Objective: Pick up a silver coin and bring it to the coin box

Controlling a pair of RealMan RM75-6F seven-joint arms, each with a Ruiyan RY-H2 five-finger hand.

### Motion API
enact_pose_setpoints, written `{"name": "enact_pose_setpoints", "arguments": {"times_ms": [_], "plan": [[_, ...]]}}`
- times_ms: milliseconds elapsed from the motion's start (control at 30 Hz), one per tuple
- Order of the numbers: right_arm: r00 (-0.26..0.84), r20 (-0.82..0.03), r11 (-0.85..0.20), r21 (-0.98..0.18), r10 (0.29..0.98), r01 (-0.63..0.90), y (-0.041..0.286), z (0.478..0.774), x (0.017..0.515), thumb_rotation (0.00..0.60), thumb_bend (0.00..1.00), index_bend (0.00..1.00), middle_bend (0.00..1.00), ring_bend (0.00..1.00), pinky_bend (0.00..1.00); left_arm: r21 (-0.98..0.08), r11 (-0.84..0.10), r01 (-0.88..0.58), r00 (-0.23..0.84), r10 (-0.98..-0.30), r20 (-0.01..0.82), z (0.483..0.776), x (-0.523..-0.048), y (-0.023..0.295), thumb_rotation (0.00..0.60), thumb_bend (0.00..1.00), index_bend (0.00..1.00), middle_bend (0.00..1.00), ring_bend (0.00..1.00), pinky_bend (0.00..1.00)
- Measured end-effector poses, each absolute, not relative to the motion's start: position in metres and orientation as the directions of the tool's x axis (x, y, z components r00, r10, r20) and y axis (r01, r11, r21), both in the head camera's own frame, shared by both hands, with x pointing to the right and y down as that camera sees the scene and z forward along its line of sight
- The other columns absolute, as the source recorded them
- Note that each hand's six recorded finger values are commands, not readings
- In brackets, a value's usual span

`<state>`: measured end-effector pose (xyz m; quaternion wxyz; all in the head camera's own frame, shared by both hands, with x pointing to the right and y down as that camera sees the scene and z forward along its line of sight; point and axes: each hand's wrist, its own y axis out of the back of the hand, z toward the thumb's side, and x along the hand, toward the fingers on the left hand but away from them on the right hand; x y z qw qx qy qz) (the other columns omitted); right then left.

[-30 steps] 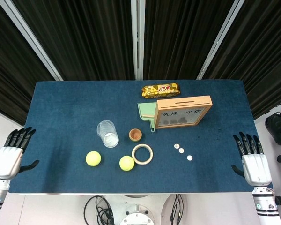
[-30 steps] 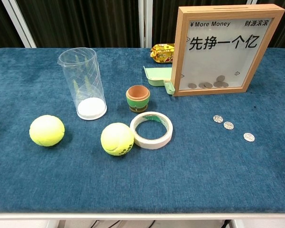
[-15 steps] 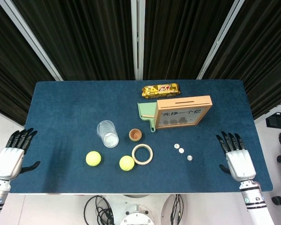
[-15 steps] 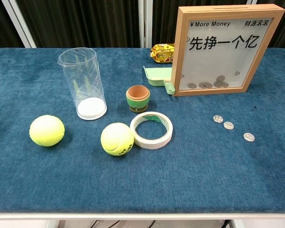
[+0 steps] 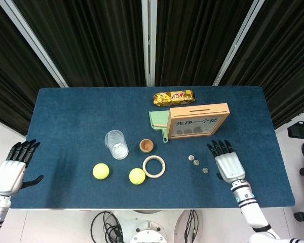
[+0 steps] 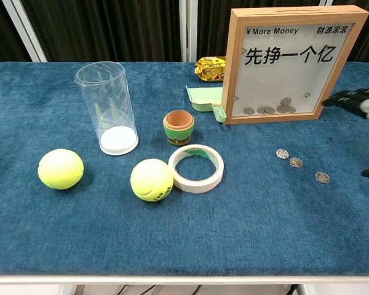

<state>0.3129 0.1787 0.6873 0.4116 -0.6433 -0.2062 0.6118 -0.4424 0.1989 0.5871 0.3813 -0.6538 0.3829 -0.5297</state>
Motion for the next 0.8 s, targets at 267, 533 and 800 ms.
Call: {"name": "enact_pose_setpoints", "arguments": {"times_ms": [267, 533, 800], "plan": [[0.172, -0.641, -0.597, -0.763, 0.748, -0.247, 0.179, 0.705, 0.300, 0.600, 0.05, 0.00, 0.00, 0.00, 0.00, -0.900, -0.424, -0.103, 0.147, -0.901, 0.408, 0.589, -0.445, 0.201, 0.600, 0.15, 0.05, 0.02, 0.00, 0.00], [0.187, -0.640, -0.598, -0.765, 0.745, -0.237, 0.179, 0.716, 0.289, 0.600, 0.05, 0.00, 0.00, 0.00, 0.00, -0.899, -0.423, -0.113, 0.142, -0.902, 0.407, 0.591, -0.449, 0.201, 0.600, 0.15, 0.05, 0.02, 0.00, 0.00], [0.192, -0.642, -0.601, -0.765, 0.743, -0.233, 0.178, 0.723, 0.283, 0.600, 0.05, 0.00, 0.00, 0.00, 0.00, -0.898, -0.425, -0.116, 0.139, -0.902, 0.409, 0.591, -0.451, 0.201, 0.600, 0.15, 0.05, 0.02, 0.00, 0.00]]}}
